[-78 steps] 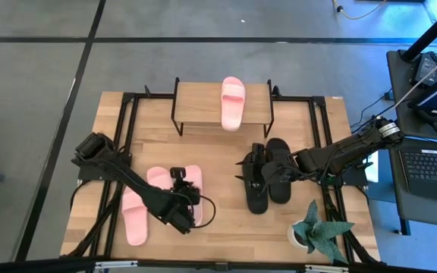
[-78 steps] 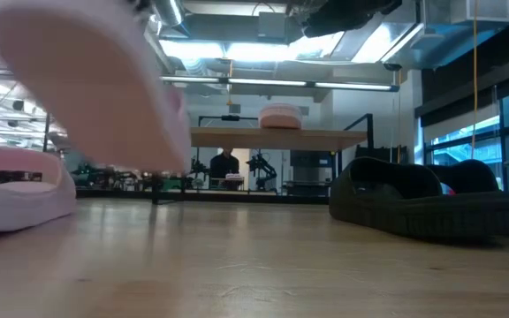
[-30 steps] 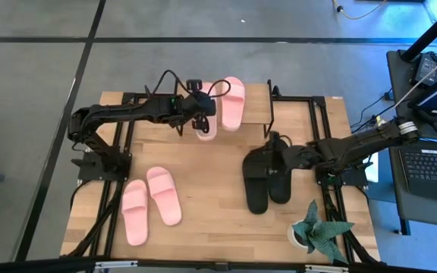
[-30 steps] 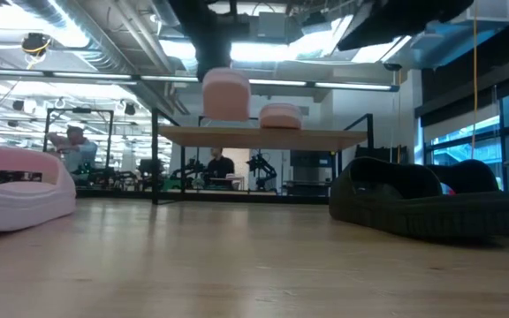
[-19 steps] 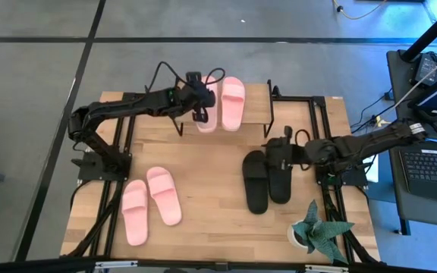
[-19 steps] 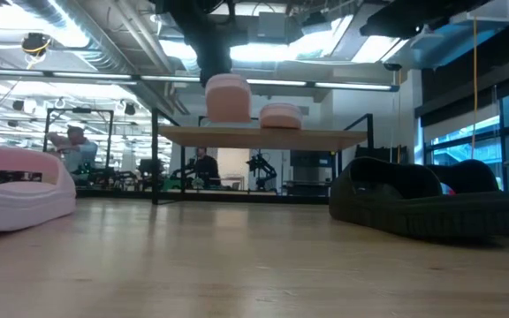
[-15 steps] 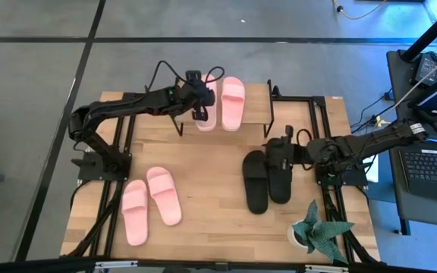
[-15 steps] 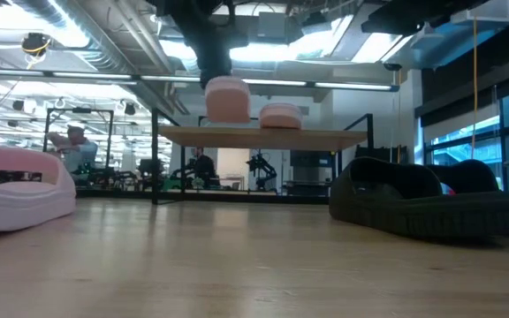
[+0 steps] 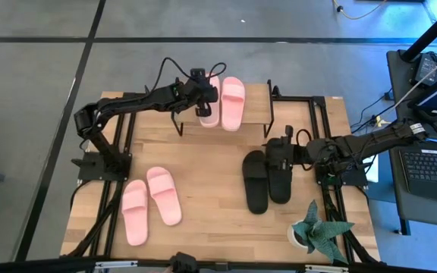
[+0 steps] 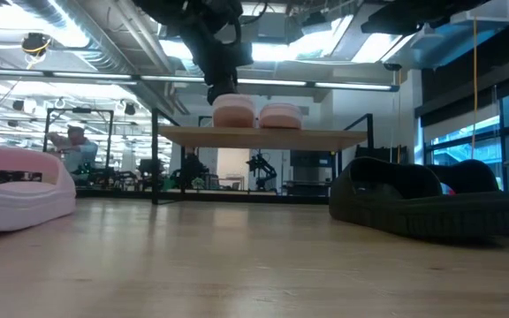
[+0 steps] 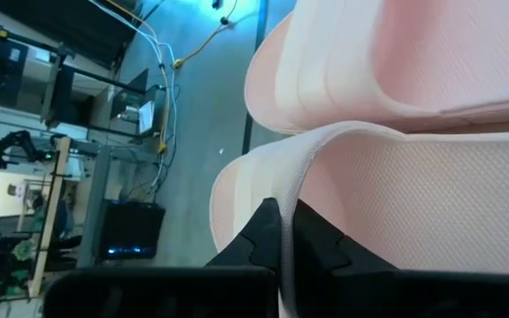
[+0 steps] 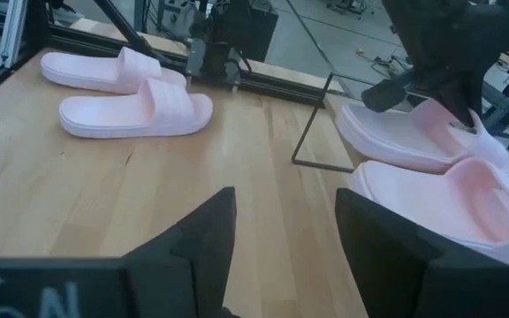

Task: Pick and place slides into the shelf
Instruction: Put the pink slipper slide on the shelf

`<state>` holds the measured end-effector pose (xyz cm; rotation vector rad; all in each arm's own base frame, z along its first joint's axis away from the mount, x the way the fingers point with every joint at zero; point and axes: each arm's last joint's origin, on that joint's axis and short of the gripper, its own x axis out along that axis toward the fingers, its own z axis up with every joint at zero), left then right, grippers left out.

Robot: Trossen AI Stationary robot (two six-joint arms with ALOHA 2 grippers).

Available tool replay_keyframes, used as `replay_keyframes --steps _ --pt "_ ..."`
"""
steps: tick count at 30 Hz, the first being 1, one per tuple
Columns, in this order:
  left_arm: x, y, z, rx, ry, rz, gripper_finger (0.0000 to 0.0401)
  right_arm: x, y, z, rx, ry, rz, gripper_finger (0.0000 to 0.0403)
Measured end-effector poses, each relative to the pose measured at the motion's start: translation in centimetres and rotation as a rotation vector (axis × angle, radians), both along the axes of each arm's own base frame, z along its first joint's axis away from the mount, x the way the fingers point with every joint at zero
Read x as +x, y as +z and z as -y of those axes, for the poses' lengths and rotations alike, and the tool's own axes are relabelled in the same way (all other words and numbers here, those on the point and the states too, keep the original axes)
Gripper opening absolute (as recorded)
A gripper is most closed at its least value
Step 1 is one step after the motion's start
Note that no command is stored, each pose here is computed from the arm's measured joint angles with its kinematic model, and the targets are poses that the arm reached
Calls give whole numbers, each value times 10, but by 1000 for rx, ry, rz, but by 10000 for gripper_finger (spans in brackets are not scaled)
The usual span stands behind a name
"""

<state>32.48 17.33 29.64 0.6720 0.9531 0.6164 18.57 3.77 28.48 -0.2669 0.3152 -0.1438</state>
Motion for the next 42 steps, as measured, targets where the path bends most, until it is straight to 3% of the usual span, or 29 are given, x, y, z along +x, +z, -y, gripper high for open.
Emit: replay_keyframes --steps 16,25,42 --pt "10 -12 -4 -27 -11 20 4 0 -1 0 6 -3 -8 196" --pt "11 -14 -4 -47 -1 40 55 0 -2 0 14 -6 -13 196" --pt "11 -14 -2 -51 -2 43 82 0 -2 0 41 -14 -8 196"
